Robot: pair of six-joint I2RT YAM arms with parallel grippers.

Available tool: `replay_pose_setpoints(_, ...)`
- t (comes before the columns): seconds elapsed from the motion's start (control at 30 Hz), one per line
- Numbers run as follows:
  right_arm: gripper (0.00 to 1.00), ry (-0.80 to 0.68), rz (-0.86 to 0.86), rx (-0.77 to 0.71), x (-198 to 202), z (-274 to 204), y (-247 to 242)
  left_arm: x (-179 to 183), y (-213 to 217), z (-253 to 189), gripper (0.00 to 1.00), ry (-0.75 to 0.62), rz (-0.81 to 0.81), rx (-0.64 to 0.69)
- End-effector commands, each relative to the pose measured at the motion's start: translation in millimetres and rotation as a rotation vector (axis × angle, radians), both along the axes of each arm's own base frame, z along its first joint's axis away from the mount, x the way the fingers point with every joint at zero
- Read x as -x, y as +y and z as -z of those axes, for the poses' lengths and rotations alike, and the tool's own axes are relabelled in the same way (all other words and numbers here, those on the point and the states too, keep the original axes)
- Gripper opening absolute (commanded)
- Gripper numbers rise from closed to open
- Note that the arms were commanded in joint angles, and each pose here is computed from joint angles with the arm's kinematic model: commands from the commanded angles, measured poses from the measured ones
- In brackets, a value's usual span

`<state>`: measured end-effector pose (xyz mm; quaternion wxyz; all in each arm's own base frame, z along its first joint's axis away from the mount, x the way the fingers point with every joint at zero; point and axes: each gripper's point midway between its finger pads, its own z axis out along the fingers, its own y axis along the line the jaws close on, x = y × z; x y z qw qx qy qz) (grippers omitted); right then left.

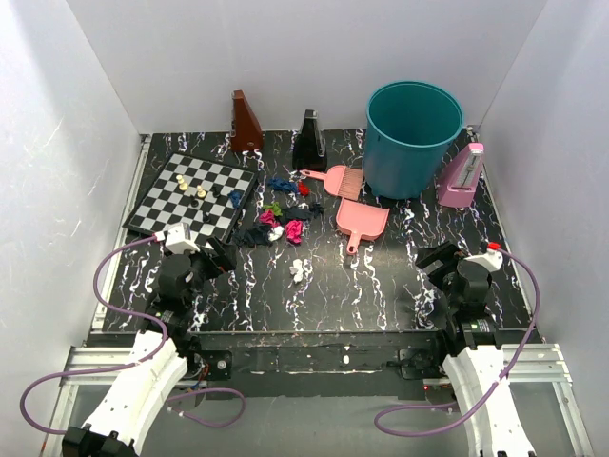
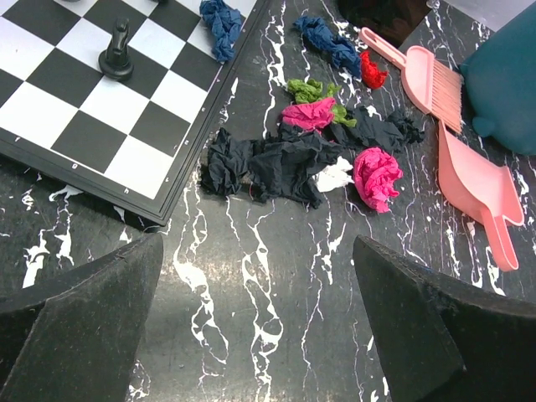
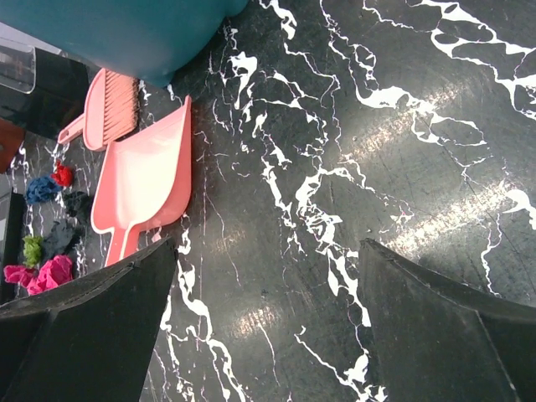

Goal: Sweep away the paper scraps from the table

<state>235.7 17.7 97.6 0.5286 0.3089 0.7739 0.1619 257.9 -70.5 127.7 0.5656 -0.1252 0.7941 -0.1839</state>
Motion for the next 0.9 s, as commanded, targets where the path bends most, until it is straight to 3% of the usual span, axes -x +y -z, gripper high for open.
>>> replay_pose_setpoints(0.0,0.97,-0.055,0.024,0.0,-3.9,-15.9,-3.7,-2.0,-1.5,-5.8,0.98,-0.028,0.013,-0.003)
replay_pose_setpoints(0.47,0.98,-0.015,0.189,-0.047,6.8,-8.9,-24.4,-3.0,-1.0,-5.3,0.98,-0.025,0.008,-0.003)
replay_pose_setpoints(0.7,0.96,0.01,0.055,0.004,0.8,-19.7,-8.5,-2.1,-3.5,-7.1,0.98,-0.035,0.027,-0.005)
replay_pose_setpoints(0.87,0.9,0.001,-0.165,-0.003,-15.8,-39.5,26.2,2.6,-50.5,-30.2,0.98,-0.159,0.31,0.038)
